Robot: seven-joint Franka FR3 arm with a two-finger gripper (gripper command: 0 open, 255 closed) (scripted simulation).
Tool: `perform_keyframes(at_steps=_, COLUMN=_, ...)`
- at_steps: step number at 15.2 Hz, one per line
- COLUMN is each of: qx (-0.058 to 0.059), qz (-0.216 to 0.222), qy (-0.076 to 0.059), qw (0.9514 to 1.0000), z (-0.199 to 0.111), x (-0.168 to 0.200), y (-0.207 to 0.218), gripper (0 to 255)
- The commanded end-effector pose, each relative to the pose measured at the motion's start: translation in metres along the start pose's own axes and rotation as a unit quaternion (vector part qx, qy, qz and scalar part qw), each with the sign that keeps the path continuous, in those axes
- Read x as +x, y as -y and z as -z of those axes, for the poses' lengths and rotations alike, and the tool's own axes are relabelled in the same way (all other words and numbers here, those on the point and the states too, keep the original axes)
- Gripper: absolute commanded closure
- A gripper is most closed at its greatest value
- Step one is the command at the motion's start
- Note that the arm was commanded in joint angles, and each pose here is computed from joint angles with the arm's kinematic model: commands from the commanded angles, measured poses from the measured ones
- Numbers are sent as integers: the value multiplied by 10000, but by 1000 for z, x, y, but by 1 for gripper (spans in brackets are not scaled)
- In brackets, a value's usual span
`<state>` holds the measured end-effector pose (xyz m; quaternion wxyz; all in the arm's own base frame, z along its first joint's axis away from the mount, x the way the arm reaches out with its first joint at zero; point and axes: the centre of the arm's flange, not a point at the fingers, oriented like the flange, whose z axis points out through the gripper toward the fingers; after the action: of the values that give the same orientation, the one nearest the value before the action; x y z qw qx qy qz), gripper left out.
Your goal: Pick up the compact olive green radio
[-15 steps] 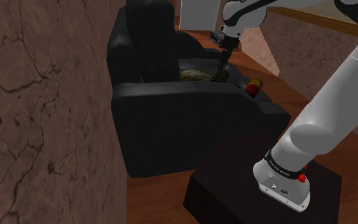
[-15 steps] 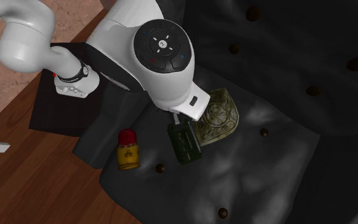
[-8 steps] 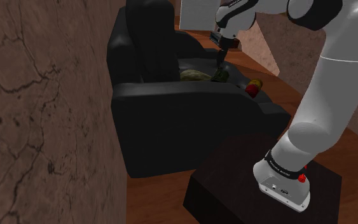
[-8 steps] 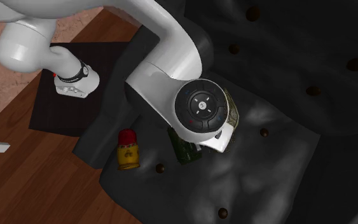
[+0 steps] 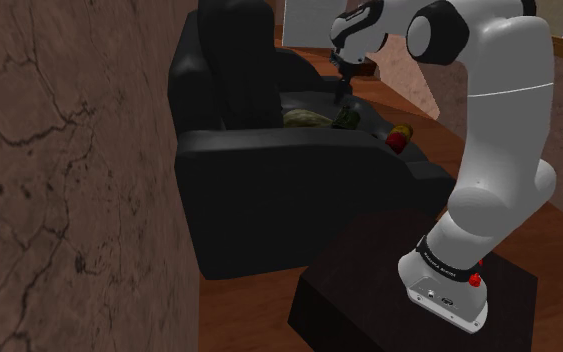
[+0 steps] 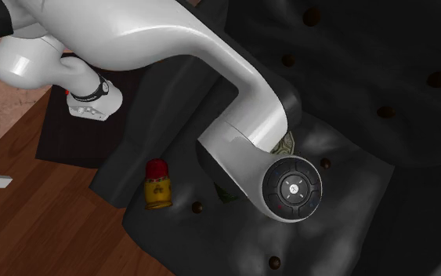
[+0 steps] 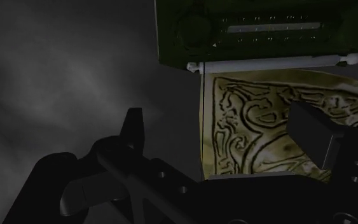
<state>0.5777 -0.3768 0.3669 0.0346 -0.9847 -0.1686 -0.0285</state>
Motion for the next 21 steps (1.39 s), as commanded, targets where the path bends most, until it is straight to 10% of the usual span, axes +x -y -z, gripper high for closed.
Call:
perform_keyframes(at_steps=1, qx=1, qz=9, qy=-6, qw=10000, z=-10, x=1, y=-2, gripper=0)
perform_keyframes(at_steps=7, qx=0, qz=9, qy=-6, qw=10000, z=-35, x=-1, y=-4, gripper=0)
perform_keyframes(at_steps=8, qx=0, qz=9, qy=-6, qw=10000, z=-35, x=-1, y=-3, gripper=255)
perform_keyframes(at_steps=21, qx=1, qz=9, qy=-6, qw=10000, z=-14, x=1, y=-2, gripper=255)
